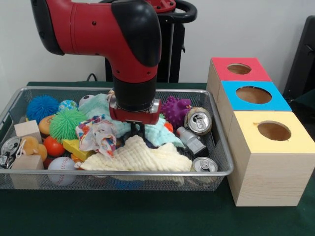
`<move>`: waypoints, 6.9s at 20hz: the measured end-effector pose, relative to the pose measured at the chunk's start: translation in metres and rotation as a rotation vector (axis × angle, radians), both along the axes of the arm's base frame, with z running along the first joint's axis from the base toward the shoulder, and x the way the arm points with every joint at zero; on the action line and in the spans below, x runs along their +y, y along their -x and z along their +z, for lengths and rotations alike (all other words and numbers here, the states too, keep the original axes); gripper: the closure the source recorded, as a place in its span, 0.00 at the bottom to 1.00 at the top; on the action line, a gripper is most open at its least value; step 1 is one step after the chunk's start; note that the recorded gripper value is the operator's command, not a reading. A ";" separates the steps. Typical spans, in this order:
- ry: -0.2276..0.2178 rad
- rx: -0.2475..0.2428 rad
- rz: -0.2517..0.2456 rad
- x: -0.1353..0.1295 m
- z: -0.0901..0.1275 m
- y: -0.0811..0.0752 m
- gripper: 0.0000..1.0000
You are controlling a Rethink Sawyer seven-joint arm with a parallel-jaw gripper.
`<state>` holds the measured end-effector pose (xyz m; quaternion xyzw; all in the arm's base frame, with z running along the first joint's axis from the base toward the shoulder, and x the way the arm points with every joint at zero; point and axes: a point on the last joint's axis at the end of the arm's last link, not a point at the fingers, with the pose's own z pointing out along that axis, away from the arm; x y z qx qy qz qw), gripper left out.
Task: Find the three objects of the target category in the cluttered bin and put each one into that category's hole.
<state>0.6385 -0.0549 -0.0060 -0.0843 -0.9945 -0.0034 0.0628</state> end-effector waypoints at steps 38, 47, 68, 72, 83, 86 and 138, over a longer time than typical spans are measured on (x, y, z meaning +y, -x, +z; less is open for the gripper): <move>-0.105 0.109 -0.123 0.009 0.018 -0.006 1.00; -0.115 0.085 -0.174 -0.022 -0.004 0.001 1.00; -0.116 0.087 -0.161 -0.014 -0.004 0.001 1.00; -0.116 0.087 -0.162 -0.015 -0.004 0.002 1.00; -0.116 0.098 -0.161 -0.015 0.001 0.002 0.00; -0.117 0.124 -0.153 -0.013 0.008 0.004 0.00; -0.079 0.128 -0.080 0.011 0.048 0.011 0.00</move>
